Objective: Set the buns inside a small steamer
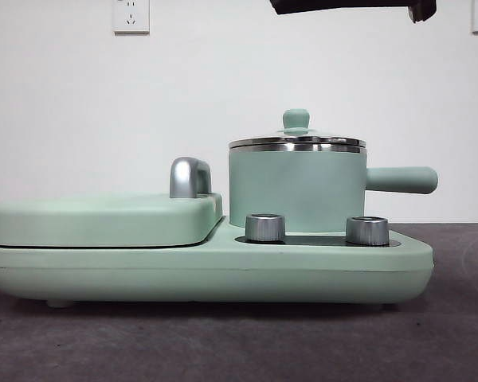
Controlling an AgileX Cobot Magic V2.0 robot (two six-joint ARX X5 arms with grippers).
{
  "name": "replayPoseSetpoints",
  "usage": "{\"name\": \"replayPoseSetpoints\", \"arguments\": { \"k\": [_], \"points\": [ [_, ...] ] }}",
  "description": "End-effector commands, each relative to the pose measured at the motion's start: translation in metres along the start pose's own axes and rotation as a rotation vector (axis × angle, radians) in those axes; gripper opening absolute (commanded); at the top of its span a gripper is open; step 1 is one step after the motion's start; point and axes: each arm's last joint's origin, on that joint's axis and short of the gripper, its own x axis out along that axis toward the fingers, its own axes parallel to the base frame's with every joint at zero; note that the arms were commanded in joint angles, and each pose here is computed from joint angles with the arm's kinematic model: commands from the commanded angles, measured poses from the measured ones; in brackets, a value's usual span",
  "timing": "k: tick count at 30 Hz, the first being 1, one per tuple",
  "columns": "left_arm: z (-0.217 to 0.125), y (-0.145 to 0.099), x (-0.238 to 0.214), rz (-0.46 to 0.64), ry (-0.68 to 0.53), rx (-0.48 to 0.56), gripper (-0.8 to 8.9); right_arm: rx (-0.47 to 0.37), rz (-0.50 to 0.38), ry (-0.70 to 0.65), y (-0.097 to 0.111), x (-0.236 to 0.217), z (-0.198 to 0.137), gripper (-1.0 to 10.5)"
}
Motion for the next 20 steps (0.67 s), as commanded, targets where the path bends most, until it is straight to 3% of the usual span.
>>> {"name": "replayPoseSetpoints", "arguments": {
  "k": [1, 11, 20],
  "points": [
    [-0.024, 0.006, -0.002, 0.131, -0.006, 0.008, 0.07, -0.015, 0.014, -0.02, 0.003, -0.001, 0.006, 0.2],
    [-0.086, 0.02, 0.009, 0.271, -0.16, 0.018, 0.07, -0.015, 0.014, -0.02, 0.003, -0.001, 0.006, 0.2],
    [-0.091, 0.024, 0.007, 0.319, -0.152, 0.008, 0.07, -0.016, 0.015, -0.021, 0.003, -0.001, 0.006, 0.2]
  ]
}}
